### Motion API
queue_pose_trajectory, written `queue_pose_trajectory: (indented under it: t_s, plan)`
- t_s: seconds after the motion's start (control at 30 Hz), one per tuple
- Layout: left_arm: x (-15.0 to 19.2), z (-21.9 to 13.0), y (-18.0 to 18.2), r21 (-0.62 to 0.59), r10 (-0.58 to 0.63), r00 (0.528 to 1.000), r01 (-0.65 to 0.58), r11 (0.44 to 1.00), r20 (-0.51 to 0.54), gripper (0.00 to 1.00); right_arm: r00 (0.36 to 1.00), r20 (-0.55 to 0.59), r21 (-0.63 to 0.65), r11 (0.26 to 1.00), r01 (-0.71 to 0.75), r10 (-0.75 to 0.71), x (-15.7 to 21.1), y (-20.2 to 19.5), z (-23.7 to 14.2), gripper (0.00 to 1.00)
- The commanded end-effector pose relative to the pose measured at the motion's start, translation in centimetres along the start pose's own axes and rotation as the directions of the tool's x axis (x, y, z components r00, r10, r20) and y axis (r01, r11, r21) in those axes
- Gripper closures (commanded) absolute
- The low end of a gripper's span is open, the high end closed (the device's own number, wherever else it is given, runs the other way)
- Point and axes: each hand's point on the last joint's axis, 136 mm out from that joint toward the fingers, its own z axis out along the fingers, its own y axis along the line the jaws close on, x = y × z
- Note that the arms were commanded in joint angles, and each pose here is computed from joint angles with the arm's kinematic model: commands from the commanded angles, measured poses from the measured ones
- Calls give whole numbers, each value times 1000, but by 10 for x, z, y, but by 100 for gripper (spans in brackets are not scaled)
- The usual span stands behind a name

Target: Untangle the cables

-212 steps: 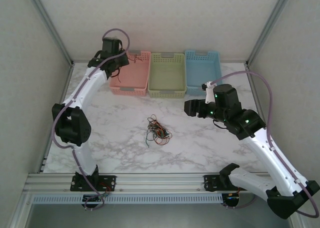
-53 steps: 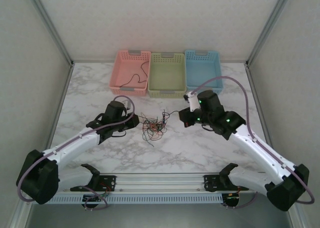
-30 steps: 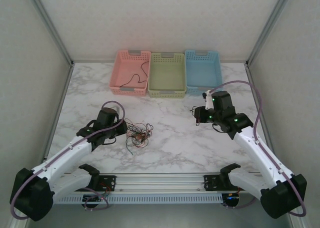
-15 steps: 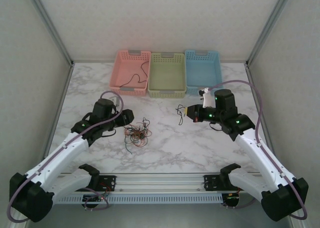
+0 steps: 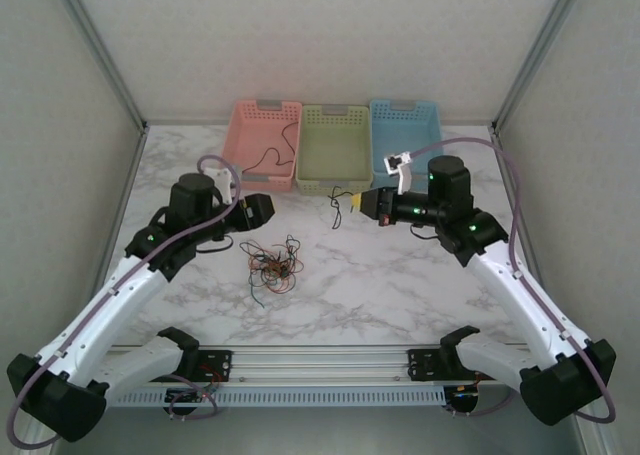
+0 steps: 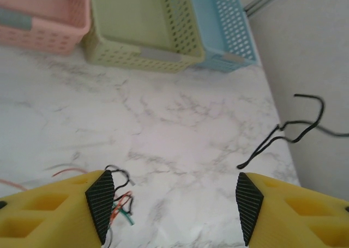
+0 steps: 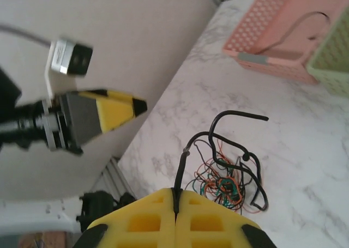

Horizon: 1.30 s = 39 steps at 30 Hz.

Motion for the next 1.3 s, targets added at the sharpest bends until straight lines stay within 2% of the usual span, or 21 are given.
queue_pose_trajectory:
  t_s: [0.0, 0.07, 0.13, 0.2, 0.27, 0.33, 0.37, 0.53, 0.73, 1.0, 1.27]
  plan:
    - [-15, -10, -32, 89, 20, 999, -17, 996, -30, 35, 910, -104, -132, 912, 388, -401, 28, 19, 14, 100]
    - [-18, -10, -39, 96, 13, 998, -8, 995, -58, 35, 793, -132, -165, 802, 574, -595, 52, 24, 24, 100]
    - [-16, -8, -40, 96, -2, 996, 11, 995, -86, 35, 647, -118, -180, 657, 732, -754, 70, 24, 32, 100]
    - [-11, -4, -38, 92, -21, 993, 32, 995, -118, 36, 547, -101, -158, 556, 816, -831, 71, 22, 37, 100]
    - [-1, -1, -40, 108, -32, 985, 51, 993, -168, 38, 481, -115, -132, 493, 860, -869, 68, 19, 40, 100]
    - [13, 2, -43, 132, -33, 975, 64, 989, -222, 38, 370, -127, -128, 385, 914, -920, 72, 22, 44, 100]
    - [21, 4, -43, 139, -33, 969, 68, 988, -245, 39, 332, -136, -123, 349, 929, -933, 72, 22, 46, 100]
    - [55, 10, -44, 148, -10, 939, 64, 987, -342, 42, 227, -180, -171, 258, 951, -957, 82, 21, 48, 100]
    - [79, 19, -45, 125, 43, 911, 9, 992, -411, 46, 215, -177, -172, 246, 954, -960, 84, 22, 48, 100]
    - [86, 42, -38, 79, 41, 906, -8, 997, -422, 53, 220, -174, -182, 251, 951, -960, 88, 25, 45, 100]
    - [82, 57, -40, 79, 13, 911, 21, 997, -412, 85, 222, -194, -187, 258, 948, -955, 93, 21, 45, 100]
